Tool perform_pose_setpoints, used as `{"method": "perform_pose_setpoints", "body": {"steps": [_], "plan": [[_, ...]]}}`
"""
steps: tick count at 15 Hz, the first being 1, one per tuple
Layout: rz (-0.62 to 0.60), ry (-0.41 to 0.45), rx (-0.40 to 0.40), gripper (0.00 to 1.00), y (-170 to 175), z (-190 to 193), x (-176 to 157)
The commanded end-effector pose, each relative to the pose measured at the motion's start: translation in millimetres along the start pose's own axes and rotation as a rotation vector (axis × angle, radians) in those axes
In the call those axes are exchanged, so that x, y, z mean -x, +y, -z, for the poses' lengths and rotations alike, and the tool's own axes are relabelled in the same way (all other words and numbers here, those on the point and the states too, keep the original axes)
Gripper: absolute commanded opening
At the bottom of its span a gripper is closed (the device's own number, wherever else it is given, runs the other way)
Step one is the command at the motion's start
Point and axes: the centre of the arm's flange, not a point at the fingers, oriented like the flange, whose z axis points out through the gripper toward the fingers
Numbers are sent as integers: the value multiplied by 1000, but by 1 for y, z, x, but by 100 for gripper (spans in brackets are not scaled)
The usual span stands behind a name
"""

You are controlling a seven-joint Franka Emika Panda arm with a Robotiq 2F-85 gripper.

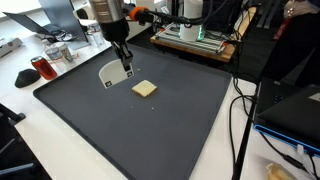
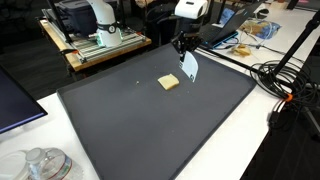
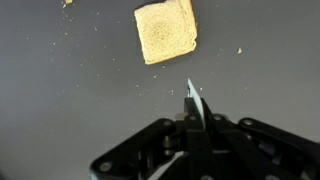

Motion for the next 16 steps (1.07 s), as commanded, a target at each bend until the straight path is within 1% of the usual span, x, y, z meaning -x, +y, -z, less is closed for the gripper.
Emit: {"method": "perform_pose_setpoints", "body": {"steps": [1, 6, 11, 12, 16], "plan": [[39, -24, -125, 1, 41, 3, 11], [34, -46, -270, 1, 88, -5, 12], [10, -79, -431, 1, 121, -22, 13], [1, -81, -454, 1, 127, -27, 15], [-56, -76, -484, 1, 146, -50, 22]]}}
